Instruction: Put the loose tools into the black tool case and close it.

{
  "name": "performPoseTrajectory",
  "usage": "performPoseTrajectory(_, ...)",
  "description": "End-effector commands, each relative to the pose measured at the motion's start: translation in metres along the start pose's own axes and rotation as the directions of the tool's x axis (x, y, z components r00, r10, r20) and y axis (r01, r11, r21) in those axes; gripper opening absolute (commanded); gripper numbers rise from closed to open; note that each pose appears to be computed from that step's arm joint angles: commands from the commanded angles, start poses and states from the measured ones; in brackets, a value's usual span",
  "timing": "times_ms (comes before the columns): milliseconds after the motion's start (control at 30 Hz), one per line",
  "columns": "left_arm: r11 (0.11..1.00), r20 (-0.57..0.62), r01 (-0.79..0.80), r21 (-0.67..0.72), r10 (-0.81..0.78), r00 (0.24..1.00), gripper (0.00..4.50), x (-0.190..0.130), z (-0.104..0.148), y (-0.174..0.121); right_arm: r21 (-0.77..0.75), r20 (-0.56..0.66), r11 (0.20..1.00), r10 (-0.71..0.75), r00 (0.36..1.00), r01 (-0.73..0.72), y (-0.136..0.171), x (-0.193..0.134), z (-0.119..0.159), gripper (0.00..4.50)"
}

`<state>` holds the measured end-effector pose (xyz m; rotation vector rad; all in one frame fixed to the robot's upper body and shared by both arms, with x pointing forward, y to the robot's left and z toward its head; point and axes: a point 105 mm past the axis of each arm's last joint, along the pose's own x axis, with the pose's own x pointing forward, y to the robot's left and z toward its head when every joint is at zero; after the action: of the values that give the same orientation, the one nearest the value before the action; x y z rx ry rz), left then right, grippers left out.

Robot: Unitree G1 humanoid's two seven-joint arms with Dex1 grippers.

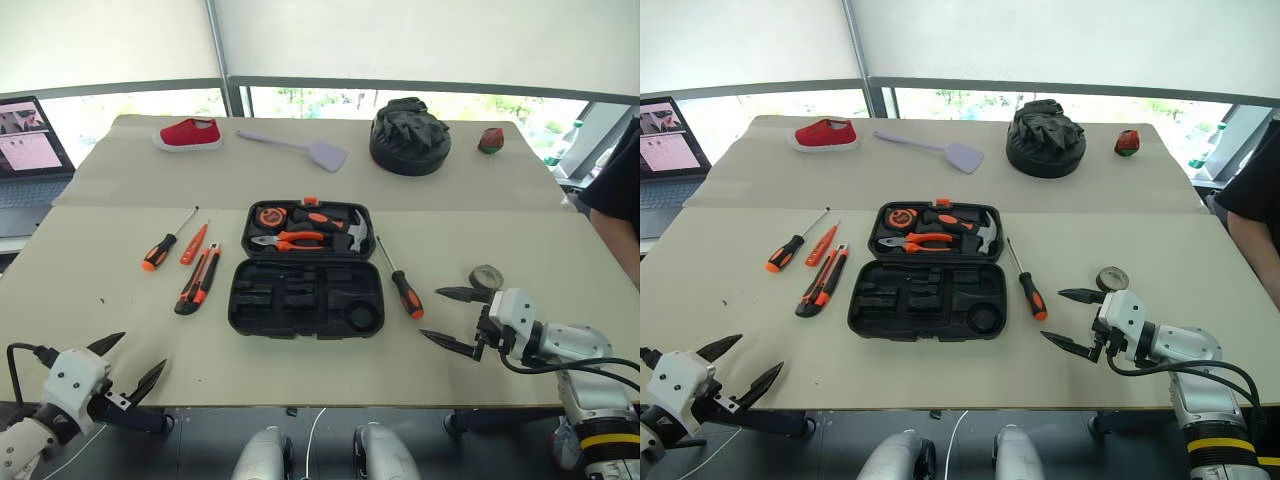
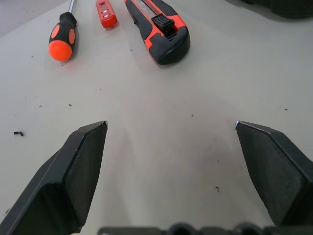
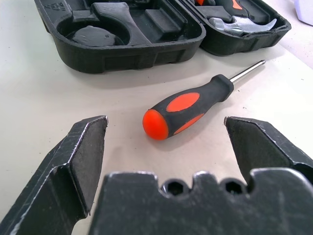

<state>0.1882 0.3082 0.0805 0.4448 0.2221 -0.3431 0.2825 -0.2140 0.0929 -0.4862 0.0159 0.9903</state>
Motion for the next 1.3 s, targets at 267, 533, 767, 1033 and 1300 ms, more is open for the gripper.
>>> performPoseTrajectory(267,0.992,0.06,-0.087,-0.096,0.093,0.994,4.5,-0.012,0.01,0.016,-0.02,0.052,1.0,0.015,0.999,-0.014,0.0,0.0,0.011,4.46)
performPoseTrajectory(533,0.896,-0.049,-0.358,-0.264,0.358,0.932,4.5,-0.052,-0.008,0.058,0.064,0.341,0.995,-0.092,0.935,0.074,-0.016,0.01,0.068,4.46)
performPoseTrajectory(767,0.744,-0.284,-0.543,-0.389,0.464,0.839,4.5,-0.099,-0.05,0.065,0.021,0.428,0.998,-0.067,0.901,0.064,-0.006,0.015,0.097,4.46)
performPoseTrajectory(1033,0.846,-0.097,-0.282,-0.453,0.267,0.959,4.5,-0.044,0.018,0.059,-0.008,0.41,0.998,-0.05,0.911,0.058,-0.007,0.02,0.097,4.46)
performPoseTrajectory(1300,0.899,-0.202,-0.168,-0.404,0.091,0.975,4.5,0.069,0.068,0.088,-0.003,0.394,1.0,-0.022,0.919,0.025,-0.002,0.027,0.09,4.46)
